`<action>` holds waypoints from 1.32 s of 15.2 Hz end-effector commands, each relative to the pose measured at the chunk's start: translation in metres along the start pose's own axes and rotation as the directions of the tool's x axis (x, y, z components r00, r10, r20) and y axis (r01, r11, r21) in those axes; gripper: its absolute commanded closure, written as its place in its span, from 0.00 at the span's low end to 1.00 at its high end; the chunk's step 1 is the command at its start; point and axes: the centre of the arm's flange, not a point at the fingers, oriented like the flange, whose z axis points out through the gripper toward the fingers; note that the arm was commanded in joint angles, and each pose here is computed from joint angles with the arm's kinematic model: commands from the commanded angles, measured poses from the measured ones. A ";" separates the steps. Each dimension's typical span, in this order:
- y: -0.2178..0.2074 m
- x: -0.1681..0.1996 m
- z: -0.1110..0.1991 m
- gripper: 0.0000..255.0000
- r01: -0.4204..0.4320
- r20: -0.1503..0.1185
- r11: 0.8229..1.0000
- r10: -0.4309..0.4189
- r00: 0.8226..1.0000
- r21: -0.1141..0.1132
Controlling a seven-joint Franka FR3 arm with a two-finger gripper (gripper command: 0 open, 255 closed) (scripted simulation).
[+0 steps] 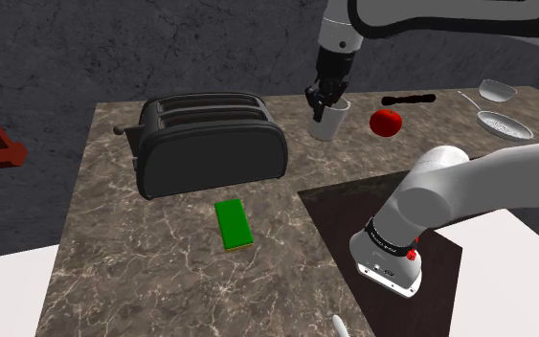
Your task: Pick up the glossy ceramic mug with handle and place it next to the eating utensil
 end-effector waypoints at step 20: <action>-0.221 -0.169 0.000 1.00 -0.002 0.001 1.000 0.002 1.000 0.000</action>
